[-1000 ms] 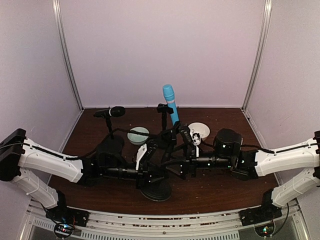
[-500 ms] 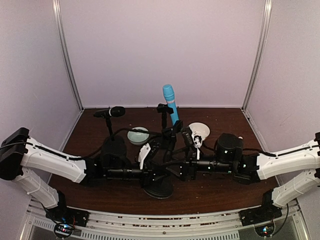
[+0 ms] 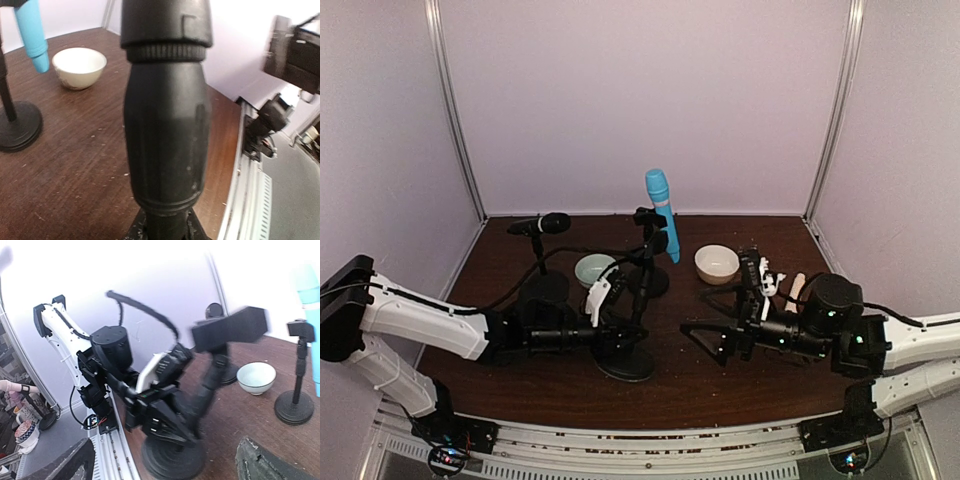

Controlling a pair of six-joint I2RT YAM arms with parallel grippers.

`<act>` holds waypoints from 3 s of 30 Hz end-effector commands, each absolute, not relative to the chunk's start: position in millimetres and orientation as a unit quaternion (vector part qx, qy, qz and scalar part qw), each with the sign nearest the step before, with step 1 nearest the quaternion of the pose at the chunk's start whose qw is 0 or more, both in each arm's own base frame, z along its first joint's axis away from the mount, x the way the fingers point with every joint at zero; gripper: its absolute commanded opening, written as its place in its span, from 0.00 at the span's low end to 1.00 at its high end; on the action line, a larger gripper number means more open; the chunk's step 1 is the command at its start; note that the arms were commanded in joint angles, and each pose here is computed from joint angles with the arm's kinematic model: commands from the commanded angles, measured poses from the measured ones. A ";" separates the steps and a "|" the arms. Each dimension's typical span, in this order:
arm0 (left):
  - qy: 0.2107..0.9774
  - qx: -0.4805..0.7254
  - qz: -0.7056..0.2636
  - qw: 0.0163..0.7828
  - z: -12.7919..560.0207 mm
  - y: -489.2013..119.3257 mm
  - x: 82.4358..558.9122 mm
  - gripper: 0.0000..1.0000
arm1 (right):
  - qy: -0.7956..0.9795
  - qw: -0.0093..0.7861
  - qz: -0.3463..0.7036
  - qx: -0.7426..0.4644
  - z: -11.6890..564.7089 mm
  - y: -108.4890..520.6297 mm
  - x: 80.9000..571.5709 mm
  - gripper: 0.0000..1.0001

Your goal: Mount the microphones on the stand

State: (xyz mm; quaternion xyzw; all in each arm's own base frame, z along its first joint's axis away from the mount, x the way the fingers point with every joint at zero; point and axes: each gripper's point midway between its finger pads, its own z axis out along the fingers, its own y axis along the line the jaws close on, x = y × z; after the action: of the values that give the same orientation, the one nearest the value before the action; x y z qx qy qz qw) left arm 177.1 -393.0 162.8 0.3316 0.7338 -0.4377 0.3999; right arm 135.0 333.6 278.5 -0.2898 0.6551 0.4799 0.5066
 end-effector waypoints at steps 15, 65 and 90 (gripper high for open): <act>0.530 0.447 -0.609 0.385 259.5 -422.8 99.8 0.00 | 0.554 0.500 0.562 -0.356 290.2 350.9 115.6 0.69; 0.647 0.374 -0.402 0.529 238.6 -397.8 149.5 0.00 | 0.656 0.545 0.447 -0.271 273.2 341.9 137.6 0.55; 0.533 0.515 -0.544 0.394 253.5 -443.3 70.1 0.00 | 0.508 0.522 0.567 -0.384 294.3 353.5 88.4 0.18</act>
State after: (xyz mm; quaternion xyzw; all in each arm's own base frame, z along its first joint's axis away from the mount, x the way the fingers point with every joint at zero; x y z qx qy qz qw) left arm 70.3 -433.3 214.6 0.5231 0.5759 -0.5160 0.3584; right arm 90.3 357.4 269.7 -0.3961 0.5414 0.5479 0.4998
